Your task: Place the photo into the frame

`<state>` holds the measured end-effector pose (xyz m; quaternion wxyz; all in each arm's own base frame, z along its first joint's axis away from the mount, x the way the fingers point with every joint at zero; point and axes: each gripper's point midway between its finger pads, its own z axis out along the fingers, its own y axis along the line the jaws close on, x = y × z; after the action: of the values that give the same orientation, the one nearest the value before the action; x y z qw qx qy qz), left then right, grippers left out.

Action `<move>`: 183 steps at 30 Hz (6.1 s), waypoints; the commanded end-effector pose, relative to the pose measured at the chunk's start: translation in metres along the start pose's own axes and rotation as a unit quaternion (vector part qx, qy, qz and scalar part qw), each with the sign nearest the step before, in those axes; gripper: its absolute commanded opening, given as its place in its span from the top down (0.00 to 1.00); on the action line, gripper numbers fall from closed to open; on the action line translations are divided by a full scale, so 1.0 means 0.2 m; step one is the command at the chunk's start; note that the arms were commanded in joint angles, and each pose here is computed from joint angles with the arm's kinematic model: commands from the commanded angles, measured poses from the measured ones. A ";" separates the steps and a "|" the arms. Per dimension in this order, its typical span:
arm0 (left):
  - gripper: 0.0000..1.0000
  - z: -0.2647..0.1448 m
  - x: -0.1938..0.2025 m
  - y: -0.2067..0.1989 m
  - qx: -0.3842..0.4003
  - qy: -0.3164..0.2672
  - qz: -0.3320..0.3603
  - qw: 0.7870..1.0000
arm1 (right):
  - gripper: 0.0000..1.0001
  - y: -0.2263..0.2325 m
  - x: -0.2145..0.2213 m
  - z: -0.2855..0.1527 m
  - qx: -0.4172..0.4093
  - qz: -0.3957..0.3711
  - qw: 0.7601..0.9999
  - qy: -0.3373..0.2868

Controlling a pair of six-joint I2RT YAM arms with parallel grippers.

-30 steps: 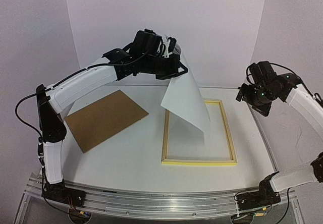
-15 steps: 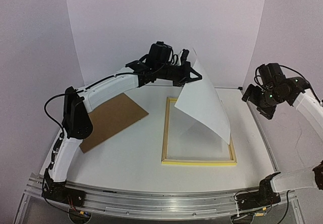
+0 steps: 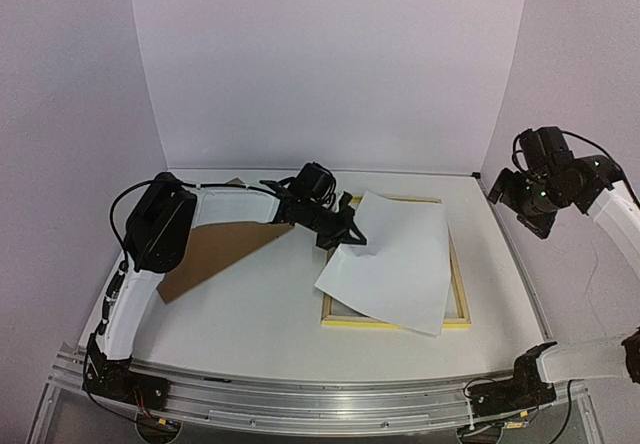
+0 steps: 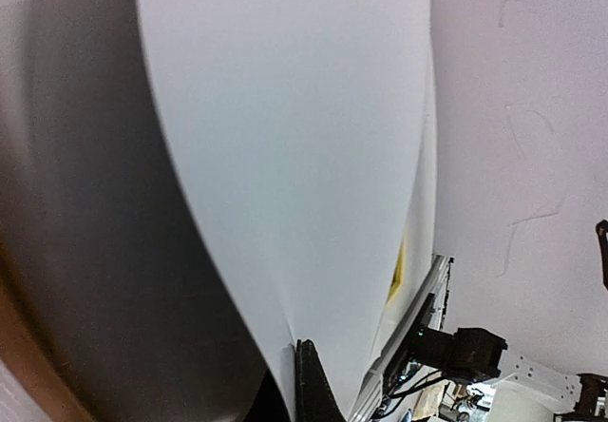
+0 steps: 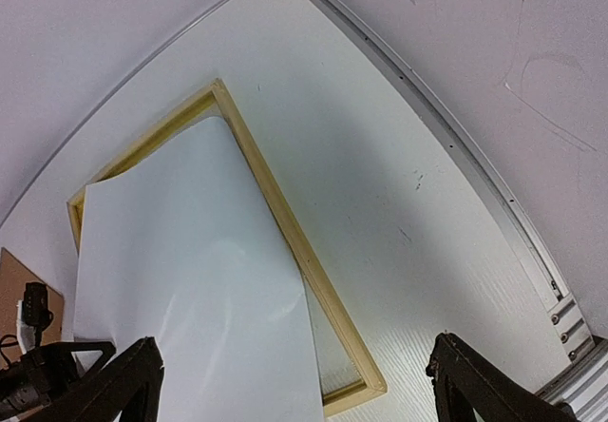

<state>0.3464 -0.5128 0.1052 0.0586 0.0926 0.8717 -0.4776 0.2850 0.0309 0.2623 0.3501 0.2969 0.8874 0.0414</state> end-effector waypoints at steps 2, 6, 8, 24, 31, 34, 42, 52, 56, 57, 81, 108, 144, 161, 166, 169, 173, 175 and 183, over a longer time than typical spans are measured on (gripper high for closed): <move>1.00 -0.06 -0.01 0.10 -0.050 -0.018 -0.005 0.999 | 0.05 -0.04 0.03 0.05 0.027 -0.021 0.999 0.010; 1.00 -0.04 0.01 0.21 -0.087 -0.010 -0.019 0.996 | 0.05 -0.05 0.05 0.09 0.039 -0.033 0.999 0.015; 1.00 -0.03 0.02 0.25 -0.098 -0.008 -0.031 0.995 | 0.05 -0.06 0.06 0.11 0.045 -0.034 0.998 0.018; 1.00 -0.14 -0.07 0.37 -0.162 -0.081 -0.066 0.981 | 0.05 -0.02 0.09 0.21 0.052 -0.052 0.997 0.036; 1.00 -0.05 -0.11 0.33 -0.134 -0.076 -0.064 0.986 | 0.04 -0.04 0.15 0.31 0.074 -0.068 0.993 0.061; 1.00 -0.04 -0.12 0.31 -0.134 -0.084 -0.068 0.985 | 0.04 -0.04 0.19 0.36 0.076 -0.068 0.992 0.077; 1.00 0.04 -0.10 0.29 -0.127 -0.088 -0.074 0.985 | 0.04 -0.03 0.21 0.40 0.076 -0.065 0.991 0.086; 1.00 0.09 -0.10 0.28 -0.131 -0.097 -0.071 0.984 | 0.04 -0.05 0.30 0.51 0.074 -0.061 0.988 0.124; 1.00 0.12 -0.09 0.27 -0.132 -0.094 -0.067 0.985 | 0.04 -0.04 0.33 0.55 0.064 -0.058 0.987 0.135; 1.00 0.12 -0.09 0.28 -0.129 -0.093 -0.066 0.985 | 0.04 -0.04 0.34 0.56 0.066 -0.058 0.986 0.140; 0.74 0.18 -0.06 0.25 -0.129 -0.102 -0.069 0.984 | 0.04 -0.08 0.45 0.72 0.058 -0.029 0.980 0.188; 0.00 -0.55 -0.16 -0.02 -0.265 -0.205 0.010 0.942 | 0.02 0.09 0.34 0.59 -0.048 -0.075 0.984 0.154; 0.00 -2.11 0.41 1.61 -0.373 -0.351 -0.391 0.764 | 0.06 2.05 1.17 1.22 -0.383 -0.248 0.864 0.211; 0.00 -1.78 0.47 1.63 -0.257 -0.291 -0.411 0.825 | 0.05 2.05 1.46 1.40 -0.401 -0.228 0.849 0.256; 0.00 -1.69 0.55 1.50 -0.230 -0.281 -0.398 0.842 | 0.07 2.04 1.51 1.36 -0.417 -0.229 0.833 0.281; 0.00 -1.62 0.59 1.45 -0.223 -0.272 -0.392 0.850 | 0.08 2.05 1.54 1.31 -0.434 -0.237 0.818 0.294; 0.00 -1.59 0.64 1.45 -0.229 -0.265 -0.394 0.850 | 0.11 2.06 1.58 1.29 -0.450 -0.248 0.804 0.299; 0.00 -1.58 0.64 1.46 -0.229 -0.262 -0.394 0.850 | 0.12 2.07 1.57 1.28 -0.457 -0.248 0.802 0.295; 0.01 -1.58 0.66 1.46 -0.235 -0.253 -0.390 0.853 | 0.22 2.26 1.37 0.91 -0.567 -0.201 0.752 0.269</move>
<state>0.3053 -0.0615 0.0308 0.1732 -0.3991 0.8673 -0.2419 0.5266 0.4856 0.0381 0.2547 -0.1173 0.8507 0.4445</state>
